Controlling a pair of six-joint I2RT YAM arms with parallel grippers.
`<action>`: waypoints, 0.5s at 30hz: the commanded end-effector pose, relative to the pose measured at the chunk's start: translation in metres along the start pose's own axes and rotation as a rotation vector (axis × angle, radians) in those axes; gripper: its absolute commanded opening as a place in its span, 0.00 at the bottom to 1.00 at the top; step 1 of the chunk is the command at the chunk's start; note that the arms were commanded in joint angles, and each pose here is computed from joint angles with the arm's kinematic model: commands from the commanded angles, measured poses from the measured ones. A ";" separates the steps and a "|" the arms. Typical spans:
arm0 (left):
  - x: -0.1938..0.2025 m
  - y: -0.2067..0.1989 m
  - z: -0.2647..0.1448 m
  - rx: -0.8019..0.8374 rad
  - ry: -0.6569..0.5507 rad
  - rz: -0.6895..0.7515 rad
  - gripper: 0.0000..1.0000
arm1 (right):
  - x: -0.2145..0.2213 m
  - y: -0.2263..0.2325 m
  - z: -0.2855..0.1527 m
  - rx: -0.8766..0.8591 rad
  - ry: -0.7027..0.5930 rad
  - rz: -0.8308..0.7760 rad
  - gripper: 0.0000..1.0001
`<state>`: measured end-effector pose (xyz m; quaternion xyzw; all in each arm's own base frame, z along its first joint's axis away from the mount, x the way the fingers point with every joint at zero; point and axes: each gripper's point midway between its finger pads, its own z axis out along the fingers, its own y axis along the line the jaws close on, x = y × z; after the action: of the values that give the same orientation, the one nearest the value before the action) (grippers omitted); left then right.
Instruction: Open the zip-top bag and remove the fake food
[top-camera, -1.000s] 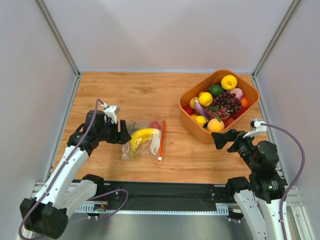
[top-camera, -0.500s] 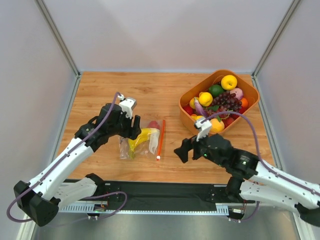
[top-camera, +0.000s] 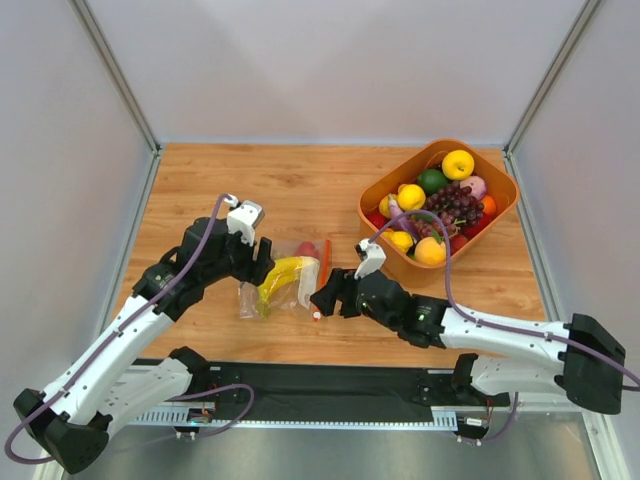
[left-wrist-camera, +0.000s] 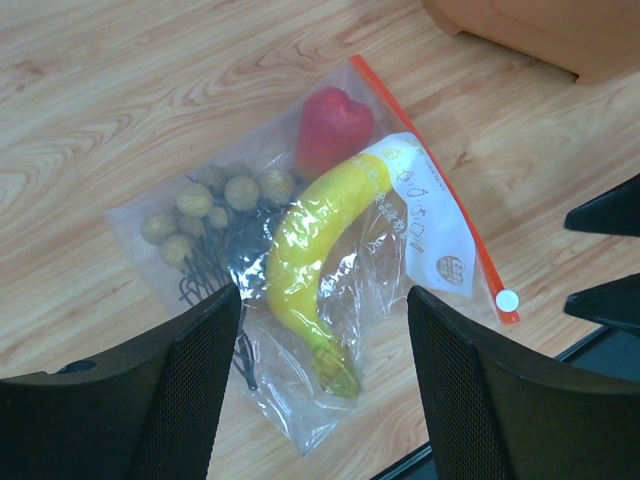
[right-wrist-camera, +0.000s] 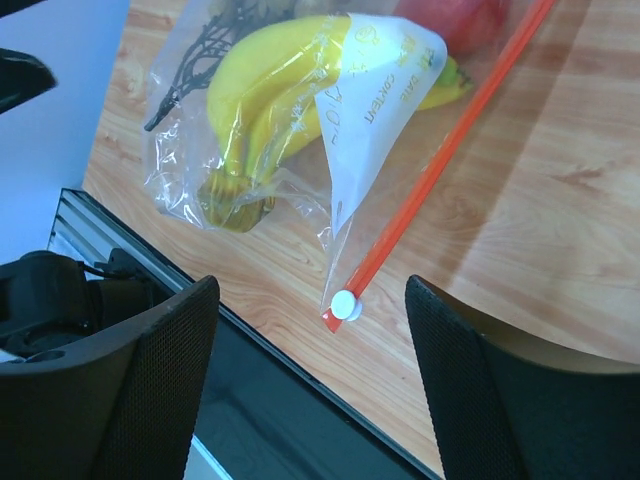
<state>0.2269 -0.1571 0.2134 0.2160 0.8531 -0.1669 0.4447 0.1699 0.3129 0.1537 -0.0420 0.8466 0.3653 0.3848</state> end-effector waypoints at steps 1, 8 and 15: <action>-0.008 -0.005 0.000 0.029 -0.033 0.037 0.75 | -0.002 0.015 0.013 -0.045 -0.036 0.158 0.76; -0.008 -0.008 -0.001 0.051 -0.039 0.036 0.75 | 0.027 -0.002 0.027 0.002 0.002 0.225 0.72; -0.007 -0.011 -0.001 0.063 -0.039 0.037 0.74 | 0.050 0.003 0.046 -0.026 0.051 0.258 0.67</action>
<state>0.2238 -0.1632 0.2141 0.2316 0.8469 -0.1819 0.4428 0.1592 0.3353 0.0866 0.0329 0.8728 0.3762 0.3093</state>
